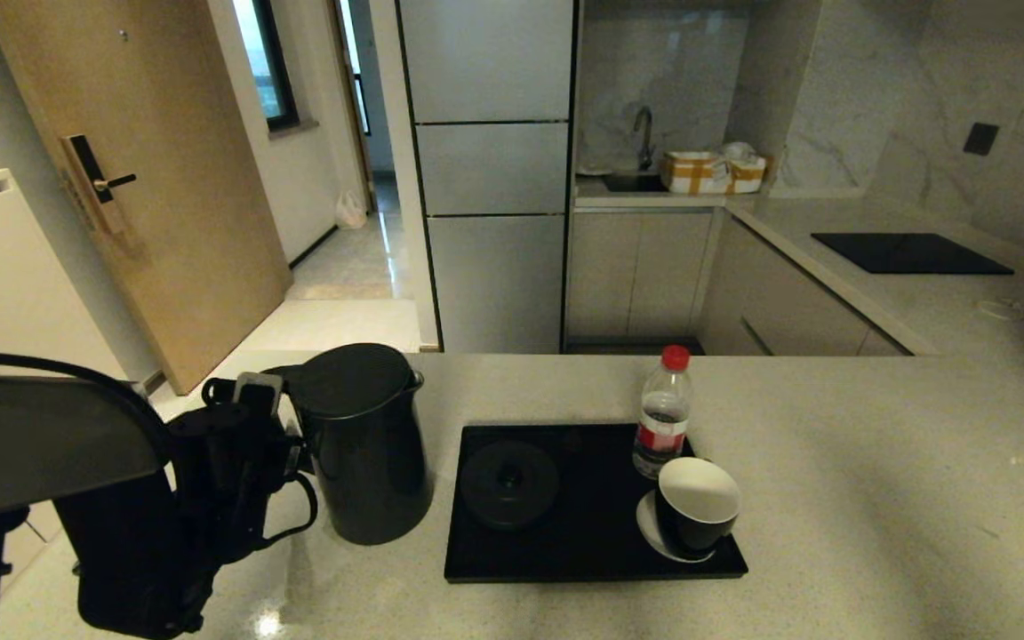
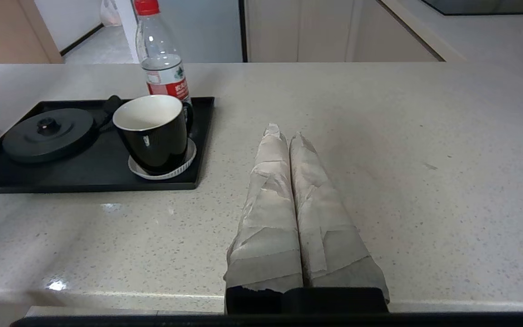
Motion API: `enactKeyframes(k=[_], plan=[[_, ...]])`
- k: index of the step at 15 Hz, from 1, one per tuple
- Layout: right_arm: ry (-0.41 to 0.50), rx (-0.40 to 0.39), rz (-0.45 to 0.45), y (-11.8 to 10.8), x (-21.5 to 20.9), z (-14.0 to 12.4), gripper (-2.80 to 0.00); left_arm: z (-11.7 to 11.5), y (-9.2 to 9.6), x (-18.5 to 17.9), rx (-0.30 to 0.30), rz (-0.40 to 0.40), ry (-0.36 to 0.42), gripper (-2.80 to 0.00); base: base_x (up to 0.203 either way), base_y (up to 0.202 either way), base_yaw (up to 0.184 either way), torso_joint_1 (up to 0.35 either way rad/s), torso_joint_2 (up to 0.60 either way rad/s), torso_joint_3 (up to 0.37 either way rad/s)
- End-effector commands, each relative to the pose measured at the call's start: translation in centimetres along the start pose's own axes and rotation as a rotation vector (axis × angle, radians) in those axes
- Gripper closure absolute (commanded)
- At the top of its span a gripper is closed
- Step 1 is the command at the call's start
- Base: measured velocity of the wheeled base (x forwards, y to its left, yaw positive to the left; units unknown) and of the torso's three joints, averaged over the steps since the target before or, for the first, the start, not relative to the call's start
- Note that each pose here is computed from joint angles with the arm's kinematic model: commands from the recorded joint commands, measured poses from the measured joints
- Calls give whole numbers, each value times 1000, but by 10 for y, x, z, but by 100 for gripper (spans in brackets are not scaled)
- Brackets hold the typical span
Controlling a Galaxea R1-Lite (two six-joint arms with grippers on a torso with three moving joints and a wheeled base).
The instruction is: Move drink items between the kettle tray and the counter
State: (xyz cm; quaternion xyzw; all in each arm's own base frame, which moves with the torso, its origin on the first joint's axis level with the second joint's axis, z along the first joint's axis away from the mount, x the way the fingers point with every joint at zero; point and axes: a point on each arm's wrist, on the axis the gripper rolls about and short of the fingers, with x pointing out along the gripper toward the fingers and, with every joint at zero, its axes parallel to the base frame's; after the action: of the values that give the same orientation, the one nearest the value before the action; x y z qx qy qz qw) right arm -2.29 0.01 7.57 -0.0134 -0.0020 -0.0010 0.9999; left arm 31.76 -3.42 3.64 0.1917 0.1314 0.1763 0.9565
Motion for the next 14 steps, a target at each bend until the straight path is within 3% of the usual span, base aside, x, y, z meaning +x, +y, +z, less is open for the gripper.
enactKeyframes(k=[1, 5, 14], plan=[[-1, -1, 0, 0, 0, 0, 0, 2, 0, -2, -3, 3, -10, 0, 0, 0, 0, 0, 0, 0], [-1, -1, 0, 0, 0, 0, 0, 6, -10, -10, 1, -30, -24, 0, 0, 0, 0, 0, 0, 0], [-1, -1, 0, 0, 0, 0, 0, 7, -10, -18, -17, -44, -22, 0, 0, 0, 0, 0, 0, 0]])
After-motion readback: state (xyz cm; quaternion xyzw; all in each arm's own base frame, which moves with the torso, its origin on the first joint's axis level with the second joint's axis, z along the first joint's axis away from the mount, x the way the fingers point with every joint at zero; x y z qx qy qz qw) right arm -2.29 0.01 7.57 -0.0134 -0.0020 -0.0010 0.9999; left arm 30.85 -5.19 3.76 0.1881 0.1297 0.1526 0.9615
